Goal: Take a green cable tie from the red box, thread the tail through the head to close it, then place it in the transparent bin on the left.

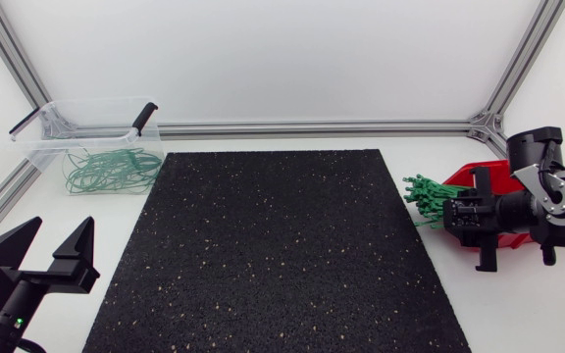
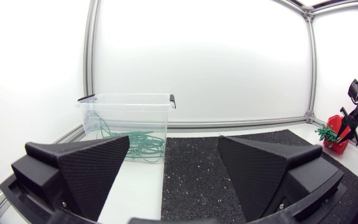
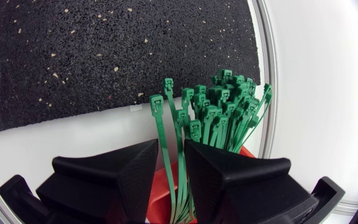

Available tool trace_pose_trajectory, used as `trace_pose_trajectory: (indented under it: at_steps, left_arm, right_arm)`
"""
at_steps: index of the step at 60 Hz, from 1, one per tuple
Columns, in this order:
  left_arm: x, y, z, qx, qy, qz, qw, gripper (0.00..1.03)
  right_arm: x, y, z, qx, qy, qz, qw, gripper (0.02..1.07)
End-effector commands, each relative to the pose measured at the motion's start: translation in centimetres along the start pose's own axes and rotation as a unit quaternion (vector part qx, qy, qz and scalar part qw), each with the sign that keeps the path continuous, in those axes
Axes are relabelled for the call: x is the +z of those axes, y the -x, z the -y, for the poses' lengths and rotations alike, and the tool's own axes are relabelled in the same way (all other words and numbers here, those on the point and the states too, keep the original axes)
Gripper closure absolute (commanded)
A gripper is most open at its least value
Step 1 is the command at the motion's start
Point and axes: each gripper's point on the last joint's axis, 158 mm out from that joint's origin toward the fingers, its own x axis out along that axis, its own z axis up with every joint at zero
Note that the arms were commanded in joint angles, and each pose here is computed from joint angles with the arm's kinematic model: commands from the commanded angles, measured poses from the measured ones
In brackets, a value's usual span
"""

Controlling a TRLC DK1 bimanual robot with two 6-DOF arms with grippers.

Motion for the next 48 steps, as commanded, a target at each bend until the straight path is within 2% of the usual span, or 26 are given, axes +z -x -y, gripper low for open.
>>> trace_pose_trajectory:
  at_steps: [1, 26, 48]
  left_arm:
    - [-2.8, -0.2, 0.1, -0.002, 0.007, -0.037, 0.999, 0.04]
    - [-2.9, -0.2, 0.1, -0.002, 0.007, -0.039, 0.999, 0.04]
    - [-2.9, -0.2, 0.1, -0.002, 0.007, -0.039, 0.999, 0.04]
  right_arm:
    - [-0.2, 0.0, -1.4, 0.013, 0.013, -0.004, 1.0, 0.71]
    - [-1.3, 0.9, -4.0, 0.029, 0.025, -0.015, 0.999, 0.71]
    - [-1.7, 2.7, -3.5, 0.011, 0.03, -0.02, 0.999, 0.71]
